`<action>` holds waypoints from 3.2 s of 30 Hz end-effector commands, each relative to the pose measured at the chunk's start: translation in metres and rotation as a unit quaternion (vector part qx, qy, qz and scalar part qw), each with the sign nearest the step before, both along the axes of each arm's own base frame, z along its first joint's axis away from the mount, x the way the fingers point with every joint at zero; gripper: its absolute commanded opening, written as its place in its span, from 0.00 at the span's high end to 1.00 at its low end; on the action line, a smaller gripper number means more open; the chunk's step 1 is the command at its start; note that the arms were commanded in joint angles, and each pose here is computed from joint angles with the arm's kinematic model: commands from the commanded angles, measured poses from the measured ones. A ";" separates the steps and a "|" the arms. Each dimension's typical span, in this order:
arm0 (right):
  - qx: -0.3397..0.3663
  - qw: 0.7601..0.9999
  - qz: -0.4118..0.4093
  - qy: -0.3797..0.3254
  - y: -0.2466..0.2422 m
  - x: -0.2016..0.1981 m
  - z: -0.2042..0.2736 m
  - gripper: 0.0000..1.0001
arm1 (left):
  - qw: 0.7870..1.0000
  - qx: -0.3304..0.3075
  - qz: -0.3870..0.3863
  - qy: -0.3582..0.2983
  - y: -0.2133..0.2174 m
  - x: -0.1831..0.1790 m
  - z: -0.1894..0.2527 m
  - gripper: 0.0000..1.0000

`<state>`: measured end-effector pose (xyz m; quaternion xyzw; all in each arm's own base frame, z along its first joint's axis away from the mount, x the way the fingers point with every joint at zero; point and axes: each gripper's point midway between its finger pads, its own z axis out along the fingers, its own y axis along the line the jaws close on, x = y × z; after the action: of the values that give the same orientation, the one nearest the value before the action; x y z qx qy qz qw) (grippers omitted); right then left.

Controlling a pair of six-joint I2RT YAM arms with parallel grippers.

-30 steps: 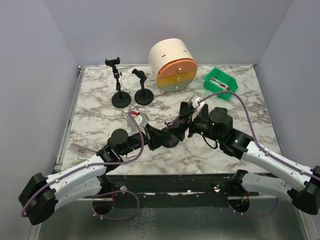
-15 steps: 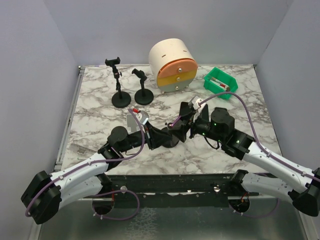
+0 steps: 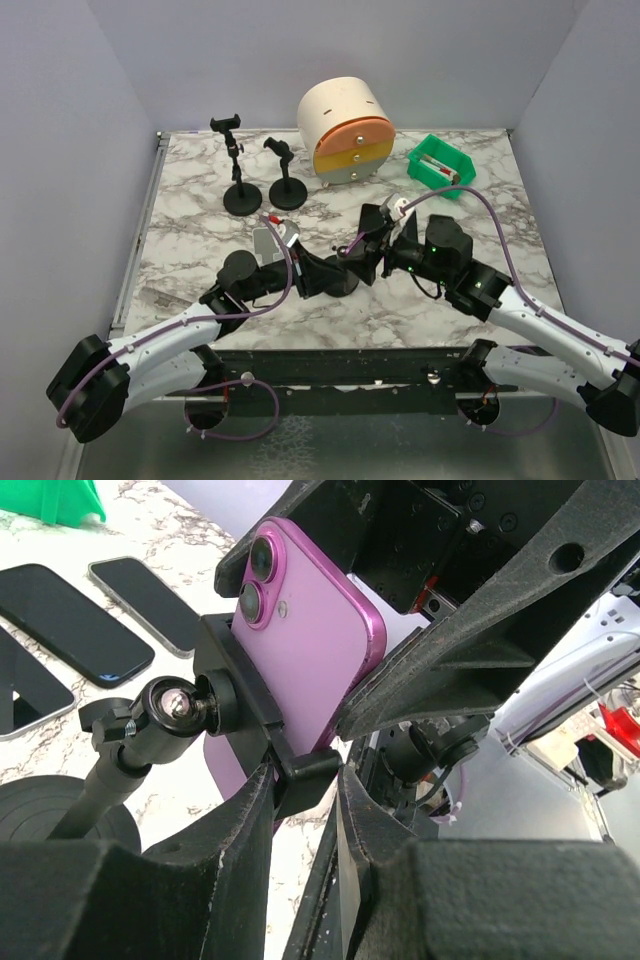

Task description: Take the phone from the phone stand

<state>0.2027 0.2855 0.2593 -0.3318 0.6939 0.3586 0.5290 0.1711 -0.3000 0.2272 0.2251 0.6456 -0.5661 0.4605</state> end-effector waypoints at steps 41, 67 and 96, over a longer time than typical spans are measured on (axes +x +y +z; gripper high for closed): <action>-0.006 0.972 -0.208 0.107 -0.004 0.060 0.020 1.00 | 0.980 0.142 0.134 -0.048 0.003 0.053 0.004 0.80; -0.029 0.968 -0.215 0.123 -0.005 0.060 0.002 1.00 | 0.990 0.088 0.106 -0.038 0.005 0.031 0.004 0.61; 0.002 0.969 -0.177 0.170 -0.002 0.035 -0.020 0.00 | 0.990 0.067 0.111 -0.047 0.014 0.025 0.006 1.00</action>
<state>0.2407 0.2856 0.2428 -0.1394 0.8207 0.3037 0.4634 0.2004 -0.2872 0.2245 0.2093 0.6961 -0.4422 0.5254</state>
